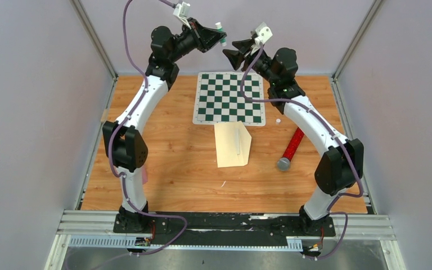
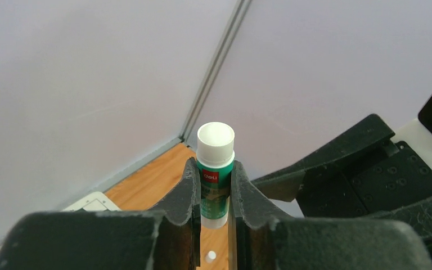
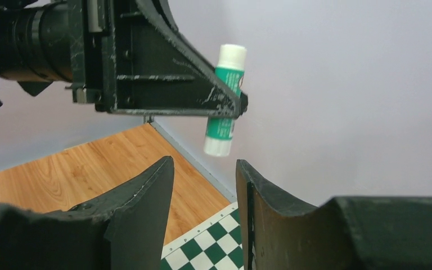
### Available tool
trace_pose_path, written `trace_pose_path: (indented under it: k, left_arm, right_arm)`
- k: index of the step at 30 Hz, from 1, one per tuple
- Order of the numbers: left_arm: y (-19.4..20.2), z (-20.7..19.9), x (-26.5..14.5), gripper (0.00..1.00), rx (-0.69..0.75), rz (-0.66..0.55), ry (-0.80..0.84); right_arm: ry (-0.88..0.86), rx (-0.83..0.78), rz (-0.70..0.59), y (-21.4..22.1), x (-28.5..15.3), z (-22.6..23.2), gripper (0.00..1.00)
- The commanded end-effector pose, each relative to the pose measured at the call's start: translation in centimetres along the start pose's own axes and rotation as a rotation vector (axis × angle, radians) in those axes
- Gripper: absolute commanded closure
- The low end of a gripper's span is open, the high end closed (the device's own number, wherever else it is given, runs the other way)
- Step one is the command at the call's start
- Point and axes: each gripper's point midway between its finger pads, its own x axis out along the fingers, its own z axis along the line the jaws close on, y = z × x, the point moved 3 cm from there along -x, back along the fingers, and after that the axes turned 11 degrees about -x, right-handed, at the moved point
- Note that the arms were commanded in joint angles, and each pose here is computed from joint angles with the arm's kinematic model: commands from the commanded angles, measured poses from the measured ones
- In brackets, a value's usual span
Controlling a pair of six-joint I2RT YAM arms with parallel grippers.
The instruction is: Place the letter into the envelope and seal it
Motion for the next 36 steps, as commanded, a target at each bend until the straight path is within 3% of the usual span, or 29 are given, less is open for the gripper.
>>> trace_pose_path:
  k: [1,16,21,24,26,27,30,36]
  left_arm:
    - [-2.1,-5.2,-0.3,1.00,0.050,-0.056,0.093]
    - [-1.9,-5.6,-0.2,1.00,0.060,-0.047,0.116]
    - [-1.8,-5.7,-0.2,1.00,0.060,-0.043,0.122]
    - [-1.7,-5.7,-0.1,1.00,0.063,-0.042,0.124]
    - [-1.7,-5.7,-0.1,1.00,0.066,-0.041,0.128]
    - [-1.7,-5.7,-0.1,1.00,0.072,-0.040,0.135]
    - [-1.2,-5.3,-0.2,1.00,0.102,-0.021,0.157]
    - [-0.4,-4.0,-1.4,1.00,0.197,0.075,0.240]
  right_arm:
    - [0.067,-0.018,-0.079,-2.7,1.0,-1.7,0.55]
    - [0.022,0.040,-0.032,-1.3,2.1,-1.0,0.58]
    - [0.023,0.047,-0.030,-1.2,2.2,-1.1,0.78]
    - [0.025,0.063,-0.010,-0.7,2.5,-1.1,0.81]
    - [0.017,0.083,0.005,-0.5,2.6,-1.0,0.99]
    - [0.004,0.114,0.013,-0.4,2.6,-0.9,1.00]
    - [-0.102,0.246,0.007,-0.6,2.0,-0.7,1.00]
    - [-0.576,0.512,0.024,-0.9,-2.2,0.5,1.00]
